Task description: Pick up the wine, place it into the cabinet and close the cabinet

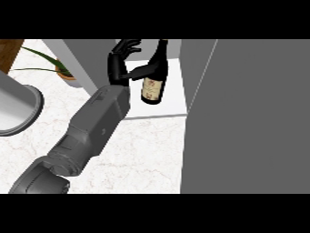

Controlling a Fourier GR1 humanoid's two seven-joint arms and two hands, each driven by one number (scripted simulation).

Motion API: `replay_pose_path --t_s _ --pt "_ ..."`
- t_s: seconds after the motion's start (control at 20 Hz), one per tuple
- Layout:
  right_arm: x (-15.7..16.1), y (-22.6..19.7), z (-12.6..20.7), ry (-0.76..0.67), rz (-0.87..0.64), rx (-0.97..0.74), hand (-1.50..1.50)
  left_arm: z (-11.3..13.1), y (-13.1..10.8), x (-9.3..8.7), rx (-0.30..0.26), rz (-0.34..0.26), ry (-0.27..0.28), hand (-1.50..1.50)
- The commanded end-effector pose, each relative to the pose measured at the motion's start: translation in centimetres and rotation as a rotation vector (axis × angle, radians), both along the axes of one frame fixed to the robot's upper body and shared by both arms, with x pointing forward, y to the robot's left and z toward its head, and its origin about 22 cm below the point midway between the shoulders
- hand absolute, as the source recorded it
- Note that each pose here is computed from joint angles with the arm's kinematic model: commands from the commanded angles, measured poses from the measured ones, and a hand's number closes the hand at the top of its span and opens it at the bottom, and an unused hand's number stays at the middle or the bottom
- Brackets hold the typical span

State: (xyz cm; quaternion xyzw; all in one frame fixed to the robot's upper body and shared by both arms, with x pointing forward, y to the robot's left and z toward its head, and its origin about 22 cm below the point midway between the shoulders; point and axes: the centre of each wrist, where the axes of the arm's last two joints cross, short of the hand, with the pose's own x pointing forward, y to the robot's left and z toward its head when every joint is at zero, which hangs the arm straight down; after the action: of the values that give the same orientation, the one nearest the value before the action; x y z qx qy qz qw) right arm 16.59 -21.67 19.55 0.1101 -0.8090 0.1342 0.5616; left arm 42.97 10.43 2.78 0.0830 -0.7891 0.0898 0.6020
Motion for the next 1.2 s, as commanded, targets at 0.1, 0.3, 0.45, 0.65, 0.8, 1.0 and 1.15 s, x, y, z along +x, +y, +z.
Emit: replay_pose_path --t_s 0.1,0.3,0.45,0.65,0.8,1.0,1.15 --pt "-1.1 0.4 0.3 -0.030 0.015 0.048 -1.50 -0.5 1.2 0.0 0.063 0.036 0.034 -1.50" --pt "-1.4 -0.5 0.5 -0.018 0.019 0.034 -1.50 -2.6 1.1 -1.1 0.107 0.048 0.043 -1.50" --pt "-1.3 -0.6 0.2 -0.035 0.017 0.039 -1.50 -3.3 3.2 -1.3 0.113 0.057 0.043 -1.50" --pt "-0.7 0.0 -0.1 -0.034 0.043 0.030 -1.50 -2.4 2.7 -0.8 0.089 0.078 0.027 -1.50" --pt "-0.7 0.1 0.2 -0.025 0.044 0.028 -1.50 -3.7 2.8 -1.6 0.065 0.079 0.000 -1.50" --pt "-0.4 0.2 0.3 -0.043 0.049 0.046 -1.50 -1.5 2.5 -0.3 0.072 0.066 -0.006 -1.50" --pt "-2.0 0.4 0.7 -0.007 0.062 0.030 -1.50 -4.4 1.9 -2.1 0.068 0.033 -0.005 -1.50"
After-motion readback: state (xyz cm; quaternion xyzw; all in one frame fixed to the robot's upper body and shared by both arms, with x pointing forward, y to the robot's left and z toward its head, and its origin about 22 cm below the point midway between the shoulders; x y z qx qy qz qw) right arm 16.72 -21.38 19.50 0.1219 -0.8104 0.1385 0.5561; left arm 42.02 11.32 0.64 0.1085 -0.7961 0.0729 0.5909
